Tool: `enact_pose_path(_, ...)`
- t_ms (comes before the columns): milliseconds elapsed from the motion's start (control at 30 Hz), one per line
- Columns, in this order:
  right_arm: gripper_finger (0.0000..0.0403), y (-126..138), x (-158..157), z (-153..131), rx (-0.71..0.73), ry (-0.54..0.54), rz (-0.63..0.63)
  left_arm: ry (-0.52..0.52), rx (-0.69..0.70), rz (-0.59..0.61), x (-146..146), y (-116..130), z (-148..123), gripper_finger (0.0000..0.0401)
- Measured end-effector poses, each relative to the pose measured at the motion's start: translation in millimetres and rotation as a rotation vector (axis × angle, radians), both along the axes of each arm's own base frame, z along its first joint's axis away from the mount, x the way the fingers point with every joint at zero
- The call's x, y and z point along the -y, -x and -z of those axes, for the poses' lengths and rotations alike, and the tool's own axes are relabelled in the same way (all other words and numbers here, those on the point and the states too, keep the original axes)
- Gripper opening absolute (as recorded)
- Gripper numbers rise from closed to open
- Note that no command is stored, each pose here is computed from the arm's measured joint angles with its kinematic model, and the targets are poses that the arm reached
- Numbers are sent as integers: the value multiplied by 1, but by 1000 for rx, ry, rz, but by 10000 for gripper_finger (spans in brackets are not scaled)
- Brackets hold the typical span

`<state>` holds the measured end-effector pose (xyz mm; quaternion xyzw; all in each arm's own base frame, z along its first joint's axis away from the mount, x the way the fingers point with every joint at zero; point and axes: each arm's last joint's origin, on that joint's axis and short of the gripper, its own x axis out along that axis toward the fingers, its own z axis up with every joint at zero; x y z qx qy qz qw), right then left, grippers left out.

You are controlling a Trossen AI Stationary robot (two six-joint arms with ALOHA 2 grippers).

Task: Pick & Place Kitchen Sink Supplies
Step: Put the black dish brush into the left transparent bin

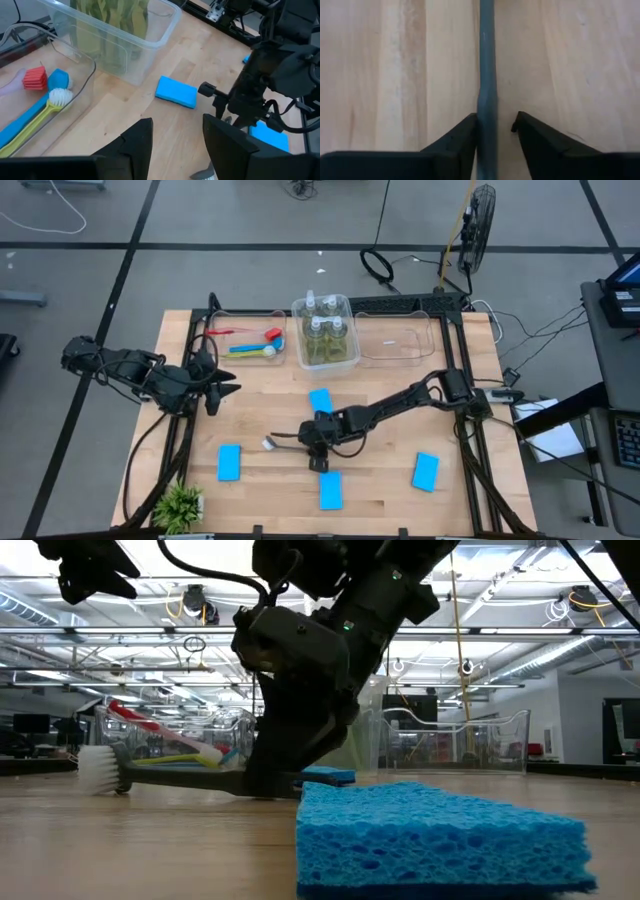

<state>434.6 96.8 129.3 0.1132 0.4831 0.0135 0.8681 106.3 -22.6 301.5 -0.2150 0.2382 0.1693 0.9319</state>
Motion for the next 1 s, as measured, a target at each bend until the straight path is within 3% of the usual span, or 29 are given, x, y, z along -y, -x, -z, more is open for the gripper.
enact_pose_path(267,15,1,1,1,-13,-11,60,0,0,0,0,0,0,175)
enact_pose_path(500,9,1,2,-15,28,-64,103,6,4,0,0,0,0,175)
enact_pose_path(800,8,2,2,-105,395,-182,124,20,99,125,5,-7,-10,175)
enact_pose_path(1000,8,15,7,-161,627,-160,127,4,166,180,7,-10,-17,175)
